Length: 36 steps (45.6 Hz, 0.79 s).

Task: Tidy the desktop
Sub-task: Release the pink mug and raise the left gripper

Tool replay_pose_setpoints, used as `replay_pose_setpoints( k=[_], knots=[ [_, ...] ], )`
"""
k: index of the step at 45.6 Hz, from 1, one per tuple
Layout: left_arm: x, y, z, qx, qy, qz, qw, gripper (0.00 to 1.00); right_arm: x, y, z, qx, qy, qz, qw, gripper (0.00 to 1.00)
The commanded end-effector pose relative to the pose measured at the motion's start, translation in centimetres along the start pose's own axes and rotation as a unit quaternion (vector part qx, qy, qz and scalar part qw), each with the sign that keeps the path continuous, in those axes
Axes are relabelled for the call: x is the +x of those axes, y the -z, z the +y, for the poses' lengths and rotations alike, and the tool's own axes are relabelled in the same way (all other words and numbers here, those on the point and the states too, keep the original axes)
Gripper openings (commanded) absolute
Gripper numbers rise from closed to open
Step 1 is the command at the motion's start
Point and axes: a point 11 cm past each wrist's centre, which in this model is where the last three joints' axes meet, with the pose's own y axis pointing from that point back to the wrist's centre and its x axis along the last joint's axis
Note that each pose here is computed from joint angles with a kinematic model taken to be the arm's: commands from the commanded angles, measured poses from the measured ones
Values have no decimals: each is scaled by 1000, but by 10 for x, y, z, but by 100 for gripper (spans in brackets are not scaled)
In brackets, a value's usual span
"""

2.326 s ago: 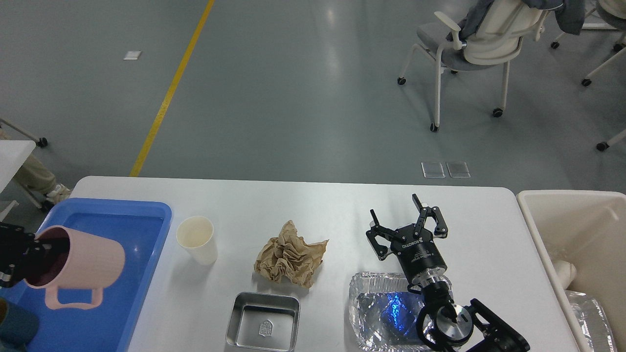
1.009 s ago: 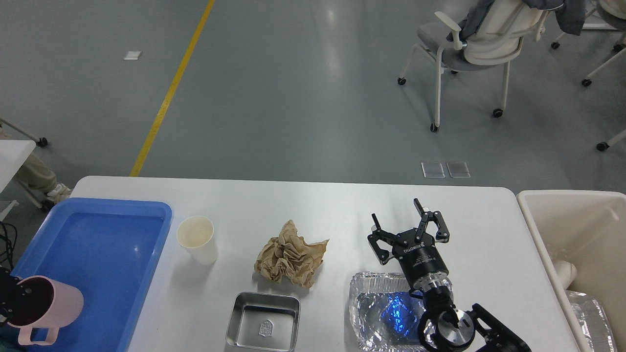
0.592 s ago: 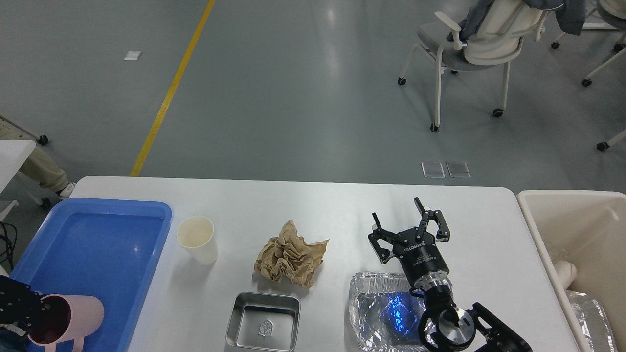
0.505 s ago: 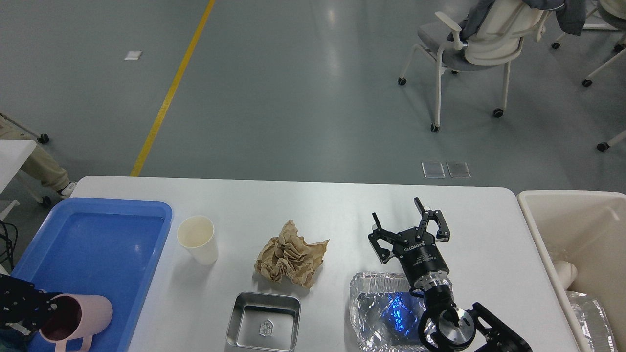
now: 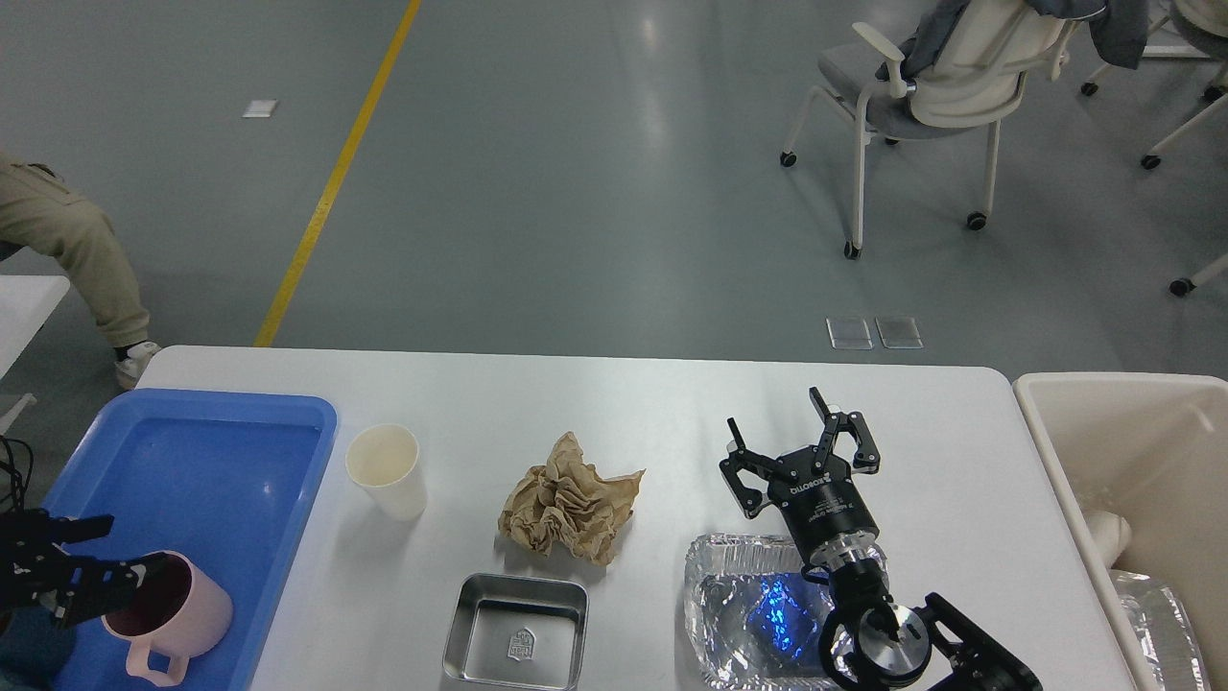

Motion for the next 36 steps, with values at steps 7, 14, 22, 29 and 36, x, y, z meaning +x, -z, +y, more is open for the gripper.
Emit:
replay_pose_setpoints(
  k=[7,14,22,29,36],
  knots=[
    [39,14,4,98,-124,232,960,97,-1,-4,0,-8,1,2,1000,100],
    [28,-15,6,127,-65,331,933,97,-2,-4,-1,-8,3,2,1000,100],
    [7,-58,16,102,-13,390,915,97,-1,-5,0,-8,1,1,1000,100],
    [-12,-73,43,106,19,424,899,97,1,-6,2,-9,-1,0,1000,100],
    [-11,-63,73,135,19,437,889,97,3,-3,4,-8,-4,3,1000,100]
  ],
)
